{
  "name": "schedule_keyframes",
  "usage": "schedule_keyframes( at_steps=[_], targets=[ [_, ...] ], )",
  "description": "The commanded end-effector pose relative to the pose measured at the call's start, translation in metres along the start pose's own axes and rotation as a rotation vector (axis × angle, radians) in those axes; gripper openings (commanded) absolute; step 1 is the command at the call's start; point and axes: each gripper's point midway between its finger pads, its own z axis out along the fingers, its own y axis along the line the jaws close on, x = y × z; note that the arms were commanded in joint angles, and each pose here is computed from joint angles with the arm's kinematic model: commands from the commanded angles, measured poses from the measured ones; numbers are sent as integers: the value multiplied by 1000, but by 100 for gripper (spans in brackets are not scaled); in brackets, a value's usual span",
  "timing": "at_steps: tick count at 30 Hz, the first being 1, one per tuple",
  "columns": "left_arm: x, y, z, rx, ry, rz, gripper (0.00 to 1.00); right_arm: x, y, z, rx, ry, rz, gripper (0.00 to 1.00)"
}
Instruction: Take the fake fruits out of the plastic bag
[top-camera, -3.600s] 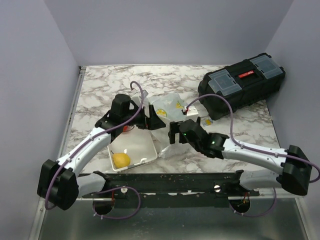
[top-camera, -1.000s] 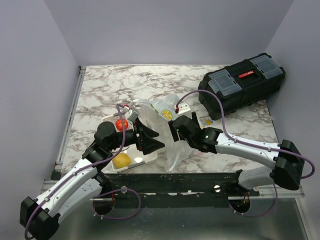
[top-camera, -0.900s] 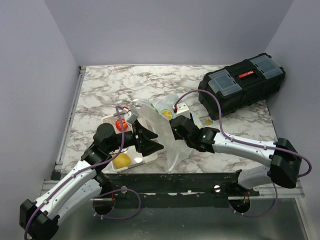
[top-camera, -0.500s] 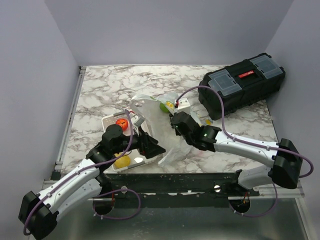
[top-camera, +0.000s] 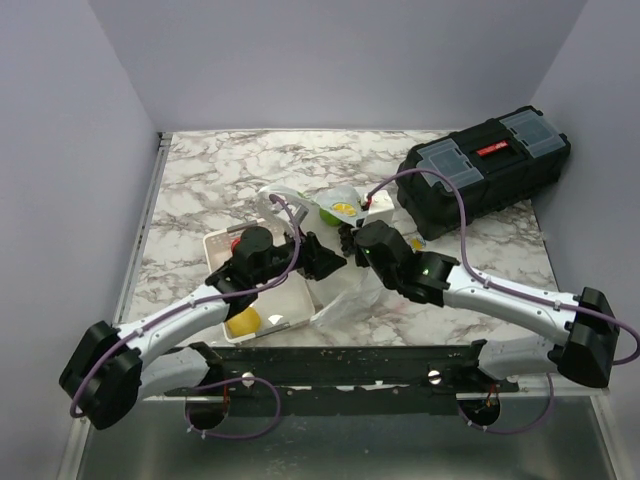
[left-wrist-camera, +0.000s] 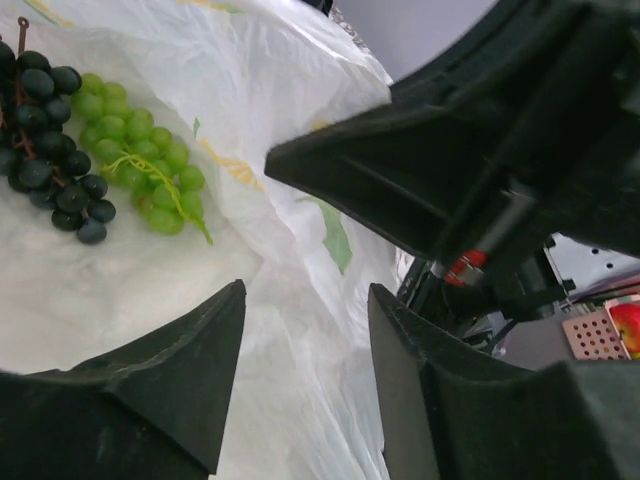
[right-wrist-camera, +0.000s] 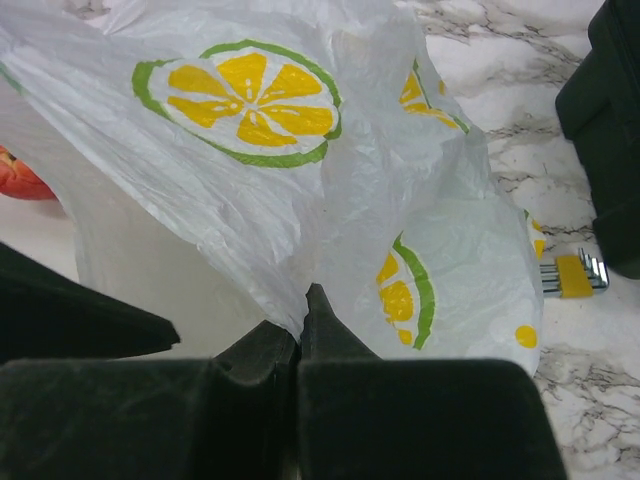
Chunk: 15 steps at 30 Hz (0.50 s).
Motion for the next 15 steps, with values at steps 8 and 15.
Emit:
schedule_keyframes(
  at_steps=[8,15],
  targets=[
    [-7,14,47,-27,-62,2,33,-7,-29,-8,103,-57,59,1],
    [19,28,64,-59,-30,-39,40,-16,-38,-17,117,-86,89,1]
  ],
)
